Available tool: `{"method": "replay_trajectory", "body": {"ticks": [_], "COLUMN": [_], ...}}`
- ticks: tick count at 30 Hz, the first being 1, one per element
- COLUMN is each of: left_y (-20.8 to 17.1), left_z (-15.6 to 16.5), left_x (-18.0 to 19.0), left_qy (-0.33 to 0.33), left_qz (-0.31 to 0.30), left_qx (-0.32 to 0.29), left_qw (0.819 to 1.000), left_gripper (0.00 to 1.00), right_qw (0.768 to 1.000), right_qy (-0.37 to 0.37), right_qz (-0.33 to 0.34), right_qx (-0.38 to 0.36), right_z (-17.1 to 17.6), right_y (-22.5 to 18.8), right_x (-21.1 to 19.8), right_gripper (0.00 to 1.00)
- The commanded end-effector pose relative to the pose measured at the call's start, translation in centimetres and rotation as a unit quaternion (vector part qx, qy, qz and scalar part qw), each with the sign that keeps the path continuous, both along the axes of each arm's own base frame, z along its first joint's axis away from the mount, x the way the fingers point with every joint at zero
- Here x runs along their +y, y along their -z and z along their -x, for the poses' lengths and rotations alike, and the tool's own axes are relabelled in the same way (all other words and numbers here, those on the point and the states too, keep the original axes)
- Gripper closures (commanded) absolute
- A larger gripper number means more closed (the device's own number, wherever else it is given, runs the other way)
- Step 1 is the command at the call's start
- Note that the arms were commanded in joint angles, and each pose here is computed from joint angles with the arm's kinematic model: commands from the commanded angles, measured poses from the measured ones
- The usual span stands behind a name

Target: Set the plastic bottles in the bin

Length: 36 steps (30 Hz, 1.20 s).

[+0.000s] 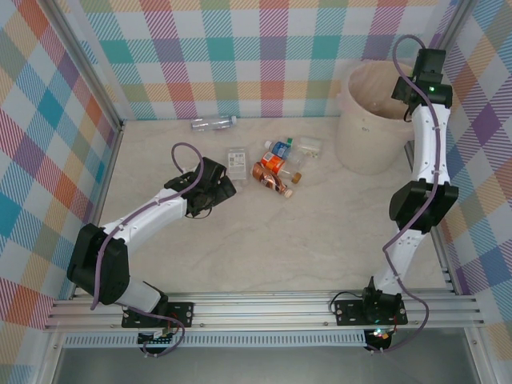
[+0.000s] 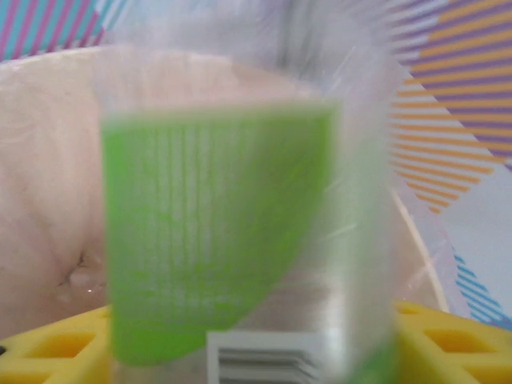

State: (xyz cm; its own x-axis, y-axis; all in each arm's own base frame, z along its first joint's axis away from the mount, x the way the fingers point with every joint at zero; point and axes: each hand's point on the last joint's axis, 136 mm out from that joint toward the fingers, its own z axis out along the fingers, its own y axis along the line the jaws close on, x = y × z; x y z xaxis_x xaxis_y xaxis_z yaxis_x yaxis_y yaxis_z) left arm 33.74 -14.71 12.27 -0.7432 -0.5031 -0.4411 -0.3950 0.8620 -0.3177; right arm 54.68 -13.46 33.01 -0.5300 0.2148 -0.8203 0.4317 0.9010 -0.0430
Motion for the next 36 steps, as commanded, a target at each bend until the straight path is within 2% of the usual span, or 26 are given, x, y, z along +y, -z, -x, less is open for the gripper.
{"method": "replay_trajectory", "body": {"ticks": [1, 11, 16, 18, 23, 28, 36], "left_y": [-1.2, -1.1, -1.4, -1.3, -0.6, 1.1, 4.3], "left_z": [-0.2, -0.5, -2.1, -3.0, -5.6, -8.2, -10.6], "left_x": [0.9, 0.1, -1.5, -2.2, -2.9, -4.7, -5.4], "left_qy": [-0.005, 0.012, 0.061, 0.078, 0.098, 0.162, 0.223], "left_qz": [-0.008, 0.002, -0.005, -0.011, -0.047, -0.088, -0.151], "left_qx": [-0.012, -0.014, -0.016, -0.014, -0.011, 0.012, 0.037], "left_qw": [1.000, 1.000, 0.998, 0.997, 0.994, 0.983, 0.962], "left_gripper": [0.00, 0.00, 0.00, 0.00, 0.00, 0.00, 0.00], "right_qw": [0.999, 0.999, 0.992, 0.986, 0.963, 0.936, 0.945], "right_qy": [0.030, 0.003, -0.076, -0.103, -0.161, -0.187, -0.174], "right_qz": [0.008, -0.009, -0.073, -0.101, -0.186, -0.262, -0.251], "right_qx": [-0.007, -0.034, -0.066, -0.080, -0.113, -0.138, -0.118], "right_z": [0.8, 2.2, 3.8, 4.7, 7.6, 10.3, 12.4], "right_y": [-1.2, -4.0, -5.9, -6.5, -6.5, -5.2, -3.6], "right_x": [-1.1, 0.3, 4.6, 6.6, 11.3, 14.0, 13.7], "right_gripper": [0.25, 0.17, 0.10, 0.00, 0.00, 0.00, 0.00]}}
